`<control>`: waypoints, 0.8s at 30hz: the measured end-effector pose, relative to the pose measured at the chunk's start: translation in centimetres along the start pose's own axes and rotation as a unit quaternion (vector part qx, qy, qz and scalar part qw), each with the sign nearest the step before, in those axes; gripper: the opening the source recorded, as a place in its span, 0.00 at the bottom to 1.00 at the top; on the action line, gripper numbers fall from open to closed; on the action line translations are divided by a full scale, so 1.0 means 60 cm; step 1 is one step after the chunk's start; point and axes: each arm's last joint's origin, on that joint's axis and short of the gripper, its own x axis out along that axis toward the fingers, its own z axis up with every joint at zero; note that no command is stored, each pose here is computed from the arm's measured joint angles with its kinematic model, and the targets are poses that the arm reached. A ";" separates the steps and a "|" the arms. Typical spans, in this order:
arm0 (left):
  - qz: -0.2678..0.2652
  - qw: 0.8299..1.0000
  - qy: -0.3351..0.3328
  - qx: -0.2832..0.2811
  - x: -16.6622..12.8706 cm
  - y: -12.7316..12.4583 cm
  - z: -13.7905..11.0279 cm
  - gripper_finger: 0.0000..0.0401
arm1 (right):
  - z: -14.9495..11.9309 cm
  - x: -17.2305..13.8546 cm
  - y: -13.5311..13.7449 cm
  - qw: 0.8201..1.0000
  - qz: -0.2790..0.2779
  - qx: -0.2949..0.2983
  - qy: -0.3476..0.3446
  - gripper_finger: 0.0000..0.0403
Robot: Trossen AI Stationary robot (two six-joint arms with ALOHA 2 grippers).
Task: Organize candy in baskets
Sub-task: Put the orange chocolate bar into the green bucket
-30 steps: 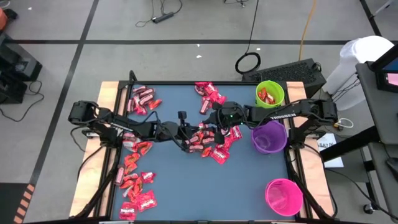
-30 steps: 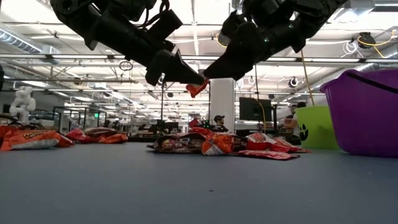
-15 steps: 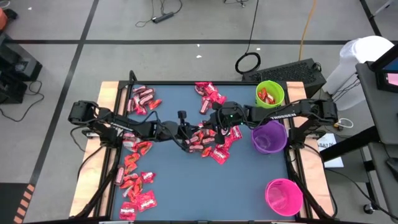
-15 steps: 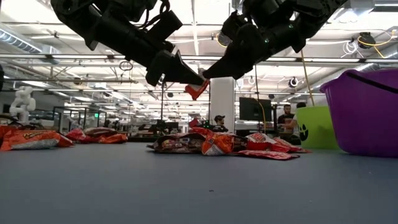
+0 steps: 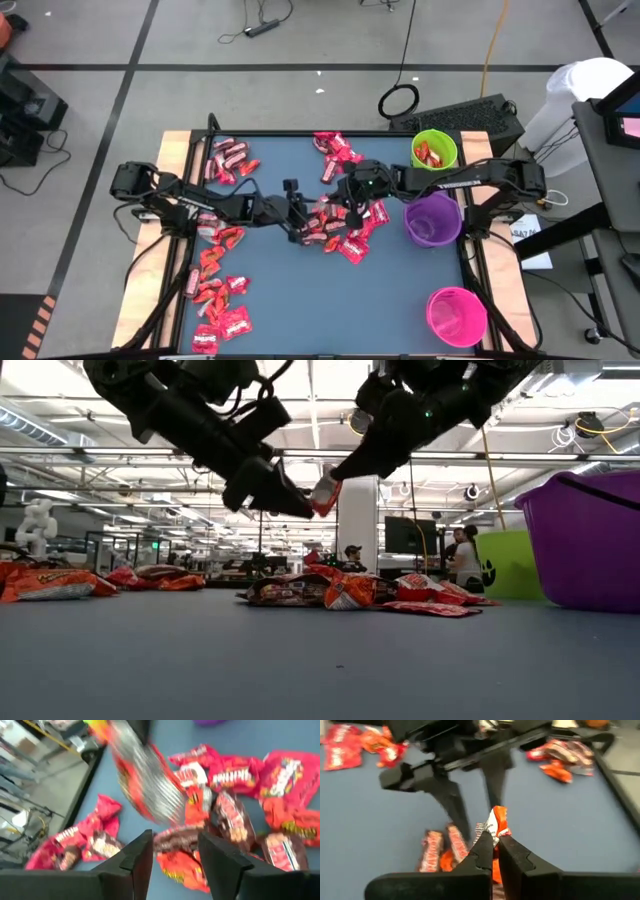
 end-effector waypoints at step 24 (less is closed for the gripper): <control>-0.025 0.996 -0.047 -0.069 -0.001 0.006 -0.048 0.40 | -0.042 -0.274 -0.093 0.913 -0.350 0.087 0.193 0.01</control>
